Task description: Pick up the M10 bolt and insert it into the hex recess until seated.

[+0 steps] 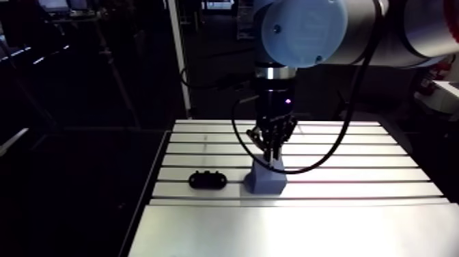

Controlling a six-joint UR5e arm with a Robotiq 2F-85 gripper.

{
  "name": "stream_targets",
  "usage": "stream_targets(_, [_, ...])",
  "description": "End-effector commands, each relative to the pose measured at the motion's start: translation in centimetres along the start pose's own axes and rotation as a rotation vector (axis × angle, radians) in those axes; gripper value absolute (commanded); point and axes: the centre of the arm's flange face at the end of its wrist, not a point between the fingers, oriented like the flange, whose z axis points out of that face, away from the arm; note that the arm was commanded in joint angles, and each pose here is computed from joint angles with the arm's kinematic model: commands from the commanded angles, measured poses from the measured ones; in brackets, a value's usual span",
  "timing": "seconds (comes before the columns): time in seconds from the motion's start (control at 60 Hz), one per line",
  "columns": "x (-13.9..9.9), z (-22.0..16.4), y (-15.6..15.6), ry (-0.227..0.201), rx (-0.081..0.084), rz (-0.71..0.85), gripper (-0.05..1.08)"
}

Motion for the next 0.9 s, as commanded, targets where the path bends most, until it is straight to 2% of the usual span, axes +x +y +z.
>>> stream_targets(0.017, [-0.12, -0.10, -0.04, 0.002, -0.001, -0.001, 0.81])
stream_targets(0.033, [-0.12, -0.11, -0.04, 0.002, -0.001, -0.003, 0.64])
stream_targets(0.05, [-0.12, -0.11, -0.04, 0.002, -0.001, -0.003, 0.64])
stream_targets(0.067, [-0.13, -0.11, -0.04, 0.002, -0.001, -0.009, 0.47])
stream_targets(0.083, [-0.11, -0.11, -0.09, 0.001, -0.003, -0.011, 0.24])
stream_targets(0.1, [-0.11, -0.11, -0.09, 0.001, -0.003, -0.011, 0.24])
stream_targets(0.117, [-0.10, -0.11, -0.11, 0.002, -0.002, -0.014, 0.01])
stream_targets(0.533, [-0.20, -0.10, -0.02, 0.003, 0.000, -0.015, 0.00])
stream_targets(0.683, [0.02, -0.67, 0.29, 0.036, -0.021, -0.009, 0.00])
stream_targets(0.9, [0.11, -0.81, 0.26, 0.043, -0.025, -0.005, 0.00])
